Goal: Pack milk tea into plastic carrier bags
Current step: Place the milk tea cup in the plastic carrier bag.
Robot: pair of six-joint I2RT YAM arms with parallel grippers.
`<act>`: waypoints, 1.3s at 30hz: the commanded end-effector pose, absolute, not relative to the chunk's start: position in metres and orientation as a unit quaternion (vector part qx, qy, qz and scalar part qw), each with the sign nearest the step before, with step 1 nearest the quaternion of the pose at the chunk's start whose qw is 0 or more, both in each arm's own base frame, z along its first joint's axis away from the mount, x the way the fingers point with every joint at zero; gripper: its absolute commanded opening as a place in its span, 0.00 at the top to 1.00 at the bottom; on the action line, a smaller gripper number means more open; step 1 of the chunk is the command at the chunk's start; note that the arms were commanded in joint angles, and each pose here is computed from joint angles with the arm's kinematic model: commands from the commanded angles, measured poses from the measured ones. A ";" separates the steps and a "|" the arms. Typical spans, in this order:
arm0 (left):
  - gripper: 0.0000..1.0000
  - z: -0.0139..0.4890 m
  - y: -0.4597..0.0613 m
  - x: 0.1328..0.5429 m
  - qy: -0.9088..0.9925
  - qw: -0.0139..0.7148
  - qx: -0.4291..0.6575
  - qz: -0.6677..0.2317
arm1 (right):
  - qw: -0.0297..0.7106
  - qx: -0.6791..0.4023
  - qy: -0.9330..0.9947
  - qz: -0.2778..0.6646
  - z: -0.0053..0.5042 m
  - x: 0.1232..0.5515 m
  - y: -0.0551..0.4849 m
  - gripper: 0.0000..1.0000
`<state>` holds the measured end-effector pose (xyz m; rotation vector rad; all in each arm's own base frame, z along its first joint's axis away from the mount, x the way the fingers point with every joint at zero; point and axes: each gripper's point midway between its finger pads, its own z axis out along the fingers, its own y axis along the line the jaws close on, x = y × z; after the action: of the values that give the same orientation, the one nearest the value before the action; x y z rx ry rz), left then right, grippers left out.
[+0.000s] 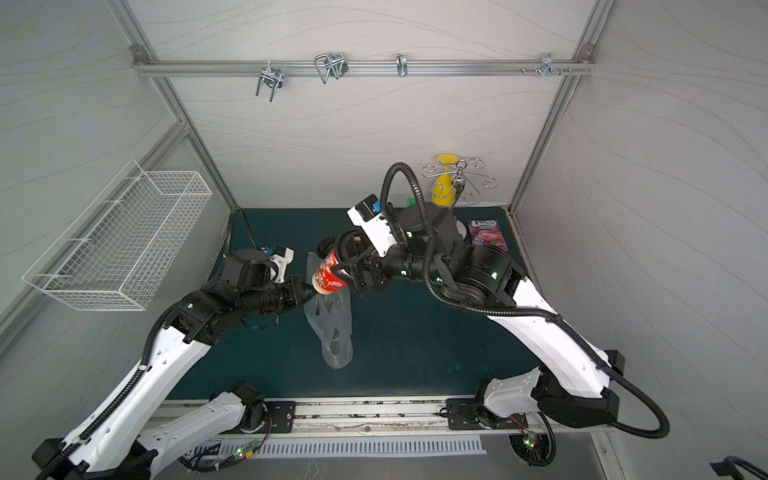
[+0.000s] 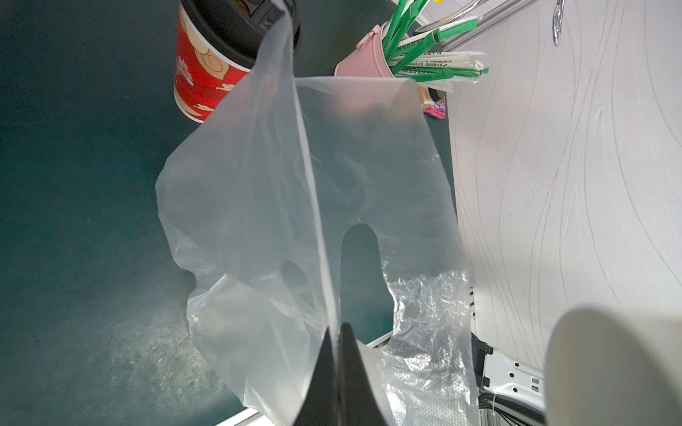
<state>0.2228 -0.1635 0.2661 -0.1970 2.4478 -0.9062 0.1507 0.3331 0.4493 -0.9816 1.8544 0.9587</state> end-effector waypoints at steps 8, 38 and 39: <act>1.00 0.277 -0.163 0.227 0.887 0.283 -0.085 -0.354 | 0.337 -0.390 0.762 0.392 0.399 0.137 0.345 0.18; 1.00 0.291 -0.209 0.240 0.870 0.269 -0.096 -0.402 | 0.307 -0.328 0.843 0.298 0.316 0.163 0.278 0.18; 1.00 0.294 -0.215 0.240 0.869 0.271 -0.090 -0.403 | 0.309 -0.326 0.842 0.299 0.318 0.162 0.274 0.18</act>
<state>0.2316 -0.1977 0.2672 -0.2584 2.4317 -1.0395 0.1661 0.2915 0.3105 -0.8888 2.2317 0.8012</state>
